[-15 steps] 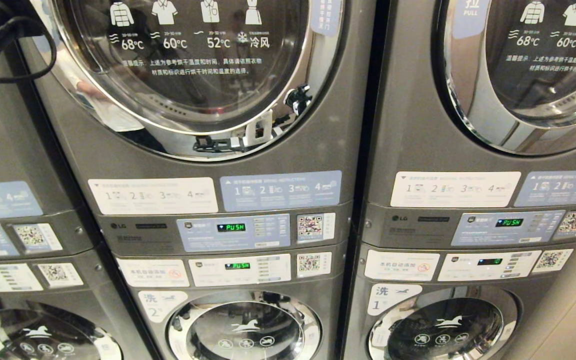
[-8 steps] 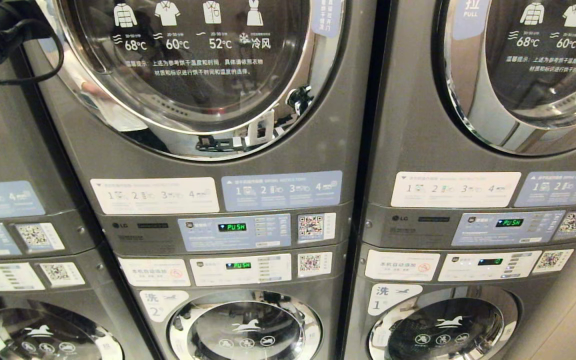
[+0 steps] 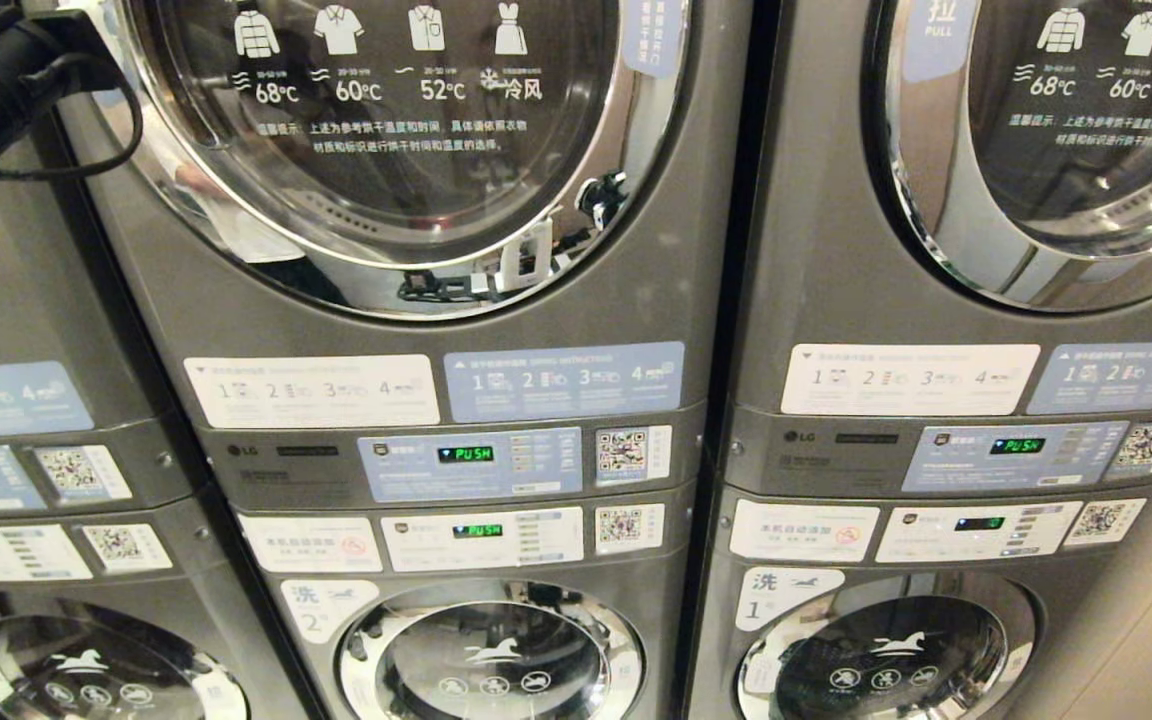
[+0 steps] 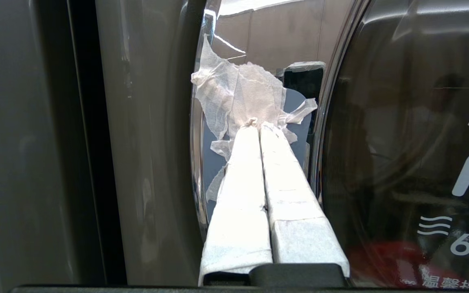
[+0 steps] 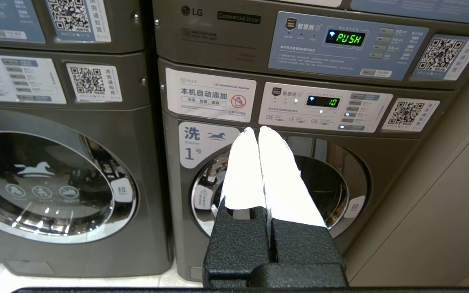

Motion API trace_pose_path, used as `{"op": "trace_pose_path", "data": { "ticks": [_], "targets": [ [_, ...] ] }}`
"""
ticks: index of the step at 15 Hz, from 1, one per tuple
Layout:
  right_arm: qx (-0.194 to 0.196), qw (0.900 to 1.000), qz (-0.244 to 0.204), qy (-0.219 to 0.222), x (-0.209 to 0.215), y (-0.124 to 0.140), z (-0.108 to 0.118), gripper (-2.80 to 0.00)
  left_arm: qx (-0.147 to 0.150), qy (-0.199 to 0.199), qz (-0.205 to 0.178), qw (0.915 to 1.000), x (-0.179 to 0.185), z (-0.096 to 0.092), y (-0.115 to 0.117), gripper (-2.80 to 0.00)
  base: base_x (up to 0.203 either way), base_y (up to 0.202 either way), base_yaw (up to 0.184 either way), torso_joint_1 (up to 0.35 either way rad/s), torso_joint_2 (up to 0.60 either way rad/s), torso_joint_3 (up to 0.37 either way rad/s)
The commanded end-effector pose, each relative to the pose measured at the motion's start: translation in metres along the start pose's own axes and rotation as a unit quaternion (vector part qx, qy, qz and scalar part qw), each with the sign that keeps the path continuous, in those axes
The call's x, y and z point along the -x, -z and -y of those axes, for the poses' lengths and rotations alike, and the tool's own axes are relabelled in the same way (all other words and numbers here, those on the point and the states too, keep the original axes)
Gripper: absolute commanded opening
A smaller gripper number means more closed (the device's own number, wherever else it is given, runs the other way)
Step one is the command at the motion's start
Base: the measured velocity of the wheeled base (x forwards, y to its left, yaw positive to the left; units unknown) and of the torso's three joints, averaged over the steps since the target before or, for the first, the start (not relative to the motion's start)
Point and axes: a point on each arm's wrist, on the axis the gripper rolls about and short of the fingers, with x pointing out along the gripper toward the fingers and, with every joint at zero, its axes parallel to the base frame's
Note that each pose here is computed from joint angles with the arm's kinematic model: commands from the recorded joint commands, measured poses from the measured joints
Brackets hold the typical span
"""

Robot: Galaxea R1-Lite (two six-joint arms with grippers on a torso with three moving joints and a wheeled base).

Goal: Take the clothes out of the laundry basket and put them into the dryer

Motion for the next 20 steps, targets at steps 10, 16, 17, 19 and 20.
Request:
{"op": "trace_pose_path", "data": {
  "ticks": [10, 16, 17, 19, 20],
  "targets": [
    [0.0, 1.0, 0.001, -0.001, 0.0, 0.0, 0.0, -2.8, -0.019, -0.02, 0.155, 0.9875, 0.133, -0.001, -0.188, -2.8, 0.0, 0.0, 0.0, 0.0, 0.01, 0.001],
    [-0.003, 1.0, 0.001, -0.001, 0.0, 0.0, 0.0, -2.8, -0.005, -0.017, 0.053, 0.9985, 0.287, 0.017, -0.197, -2.8, 0.0, 0.0, 0.0, 0.0, 0.0, 0.0],
    [-0.004, 1.0, 0.001, -0.001, 0.0, 0.0, 0.0, -2.8, 0.001, -0.014, 0.003, 0.9999, 0.318, 0.023, -0.17, -2.8, 0.0, 0.0, 0.0, 0.0, 0.0, 0.0],
    [-0.006, 1.0, 0.001, -0.001, 0.0, 0.0, 0.0, -2.8, 0.01, -0.012, -0.076, 0.997, 0.384, 0.035, -0.11, -2.8, 0.0, 0.0, 0.0, 0.0, 0.0, 0.0],
    [-0.005, 1.0, 0.001, -0.002, 0.0, 0.0, 0.0, -2.8, 0.014, -0.014, -0.118, 0.9928, 0.417, 0.041, -0.071, -2.8, 0.0, 0.0, 0.0, 0.0, 0.0, 0.0]
  ]
}}
